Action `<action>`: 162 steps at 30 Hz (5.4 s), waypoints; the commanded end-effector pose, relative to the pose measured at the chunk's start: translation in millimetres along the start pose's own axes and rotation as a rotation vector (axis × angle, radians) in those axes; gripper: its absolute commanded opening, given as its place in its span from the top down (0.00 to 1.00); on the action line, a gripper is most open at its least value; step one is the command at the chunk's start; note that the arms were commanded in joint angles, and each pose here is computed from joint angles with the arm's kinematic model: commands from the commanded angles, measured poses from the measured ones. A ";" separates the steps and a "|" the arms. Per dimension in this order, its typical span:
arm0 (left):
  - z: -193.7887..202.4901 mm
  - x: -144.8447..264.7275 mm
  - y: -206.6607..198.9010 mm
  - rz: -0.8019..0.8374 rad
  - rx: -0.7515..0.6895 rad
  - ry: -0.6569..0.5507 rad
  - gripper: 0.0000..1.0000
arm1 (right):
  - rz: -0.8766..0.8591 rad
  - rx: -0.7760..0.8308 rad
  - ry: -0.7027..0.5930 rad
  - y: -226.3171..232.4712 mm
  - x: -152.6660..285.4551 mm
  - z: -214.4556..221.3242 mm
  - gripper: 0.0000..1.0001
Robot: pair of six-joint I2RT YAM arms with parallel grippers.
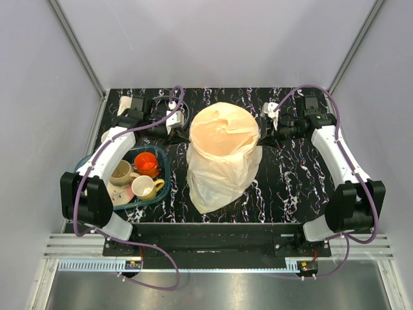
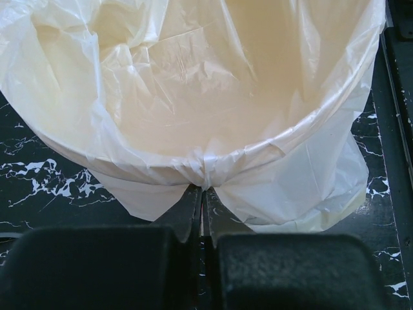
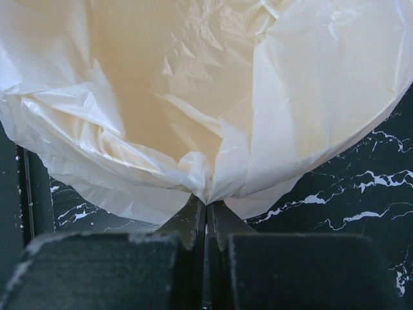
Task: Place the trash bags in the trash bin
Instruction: Adjust the trash bag in the trash bin.
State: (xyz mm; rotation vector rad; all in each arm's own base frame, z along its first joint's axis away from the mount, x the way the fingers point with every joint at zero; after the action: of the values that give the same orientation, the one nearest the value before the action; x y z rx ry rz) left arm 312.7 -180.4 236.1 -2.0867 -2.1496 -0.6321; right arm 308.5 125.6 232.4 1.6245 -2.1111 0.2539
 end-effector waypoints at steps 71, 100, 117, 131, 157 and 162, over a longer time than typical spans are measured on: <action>-11.6 79.8 -5.8 -0.522 0.276 0.003 0.45 | -0.223 0.119 0.782 1.7 -147.3 90.8 0.44; -15.5 74.6 -10.6 -0.463 0.309 -0.030 0.46 | -0.211 0.807 0.587 17.9 -75.7 -15.5 0.40; -30.8 78.7 -15.1 -0.466 0.281 -0.048 0.46 | 0.188 0.261 0.264 24.1 -38.5 -126.2 0.36; -23.6 75.8 -27.2 -0.468 0.317 -0.050 0.46 | -0.006 0.010 0.685 48.9 -45.4 1.3 0.45; -25.5 77.6 -12.4 -0.479 0.307 -0.045 0.44 | -0.024 0.315 0.802 -7.1 -123.6 124.1 0.17; -31.2 79.5 -11.8 -0.485 0.304 -0.051 0.44 | 0.078 0.330 0.687 -13.0 -117.4 76.0 0.12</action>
State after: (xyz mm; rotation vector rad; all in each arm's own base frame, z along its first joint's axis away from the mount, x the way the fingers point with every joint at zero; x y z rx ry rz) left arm 282.6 -116.8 261.9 -1.4415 -2.5320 -0.2076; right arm 299.5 175.3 62.5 1.3522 -1.4450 0.9875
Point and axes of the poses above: each gripper's point midway between its finger pads, its own x axis back along the fingers, its own y axis along the line the jaws close on, z = x × y, the point moved 4 cm from there along x, back along the fingers, and after that the axes turned 9 degrees about -x, right-handed, at the moved point
